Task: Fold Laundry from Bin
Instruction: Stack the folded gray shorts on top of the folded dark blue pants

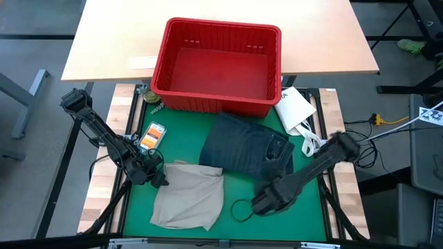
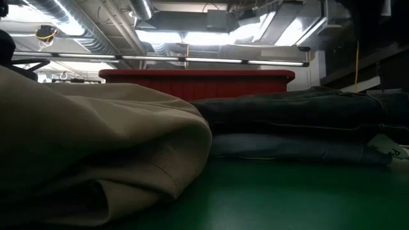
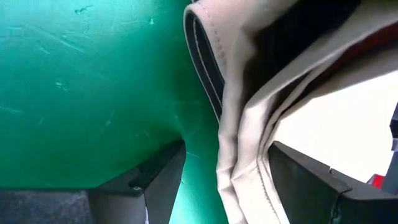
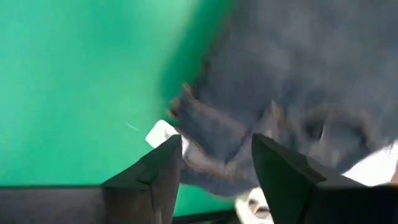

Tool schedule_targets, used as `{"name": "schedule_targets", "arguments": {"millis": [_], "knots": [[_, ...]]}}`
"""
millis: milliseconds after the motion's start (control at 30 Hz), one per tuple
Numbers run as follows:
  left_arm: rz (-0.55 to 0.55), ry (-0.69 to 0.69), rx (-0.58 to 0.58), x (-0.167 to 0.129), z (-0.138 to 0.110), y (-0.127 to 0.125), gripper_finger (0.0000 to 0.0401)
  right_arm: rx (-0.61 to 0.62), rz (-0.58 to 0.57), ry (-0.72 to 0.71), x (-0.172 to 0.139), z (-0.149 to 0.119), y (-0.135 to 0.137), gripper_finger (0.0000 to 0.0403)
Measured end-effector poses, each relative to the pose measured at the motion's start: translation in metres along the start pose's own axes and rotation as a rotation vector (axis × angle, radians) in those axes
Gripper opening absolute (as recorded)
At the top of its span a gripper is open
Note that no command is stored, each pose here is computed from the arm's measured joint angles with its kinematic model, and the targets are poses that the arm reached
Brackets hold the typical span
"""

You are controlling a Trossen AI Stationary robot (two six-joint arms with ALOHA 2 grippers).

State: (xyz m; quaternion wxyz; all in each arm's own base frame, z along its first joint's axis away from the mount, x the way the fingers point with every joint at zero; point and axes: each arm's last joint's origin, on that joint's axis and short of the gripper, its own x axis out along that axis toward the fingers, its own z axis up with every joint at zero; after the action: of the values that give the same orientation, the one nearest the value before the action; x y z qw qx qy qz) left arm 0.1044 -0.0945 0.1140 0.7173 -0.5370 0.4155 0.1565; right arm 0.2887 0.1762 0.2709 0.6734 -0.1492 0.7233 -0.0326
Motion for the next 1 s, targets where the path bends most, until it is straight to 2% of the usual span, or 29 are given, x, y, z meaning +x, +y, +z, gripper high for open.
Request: {"name": "schedule_targets", "arguments": {"millis": [67, 133, 233, 367, 433, 467, 633, 867, 1000], "knots": [[-0.003, 0.0, -0.01, 0.0, 0.0, 0.0, 0.0233, 0.149, -0.005, -0.031, 0.009, -0.02, -0.002, 0.0195], [-0.01, 0.0, -0.012, 0.0, 0.0, -0.001, 0.0233, 0.329, 0.055, -0.127, 0.022, -0.033, -0.001, 0.0195], [-0.019, 0.002, -0.014, 0.0, 0.0, -0.001, 0.0233, 0.541, 0.28, -0.401, 0.039, -0.031, 0.013, 0.0195], [-0.023, 0.004, -0.015, 0.0, 0.0, -0.002, 0.0233, 0.674, 0.546, -0.861, 0.046, -0.006, 0.03, 0.0195], [-0.023, 0.005, -0.016, 0.0, -0.001, -0.002, 0.0233, 0.684, 0.603, -1.015, 0.048, 0.006, 0.034, 0.0195], [-0.024, 0.005, -0.016, 0.0, -0.001, -0.002, 0.0233, 0.688, 0.595, -1.058, 0.052, 0.011, 0.034, 0.0195], [-0.025, 0.006, -0.016, 0.0, -0.001, -0.002, 0.0233, 0.734, 0.49, -1.036, 0.084, 0.03, 0.033, 0.0195], [-0.026, 0.008, -0.016, 0.0, -0.001, -0.002, 0.0233, 0.828, 0.596, -0.897, 0.112, 0.044, 0.025, 0.0195], [-0.027, 0.009, -0.016, 0.0, -0.001, -0.002, 0.0233, 0.831, 0.6, -0.872, 0.118, 0.047, 0.024, 0.0195]]}}
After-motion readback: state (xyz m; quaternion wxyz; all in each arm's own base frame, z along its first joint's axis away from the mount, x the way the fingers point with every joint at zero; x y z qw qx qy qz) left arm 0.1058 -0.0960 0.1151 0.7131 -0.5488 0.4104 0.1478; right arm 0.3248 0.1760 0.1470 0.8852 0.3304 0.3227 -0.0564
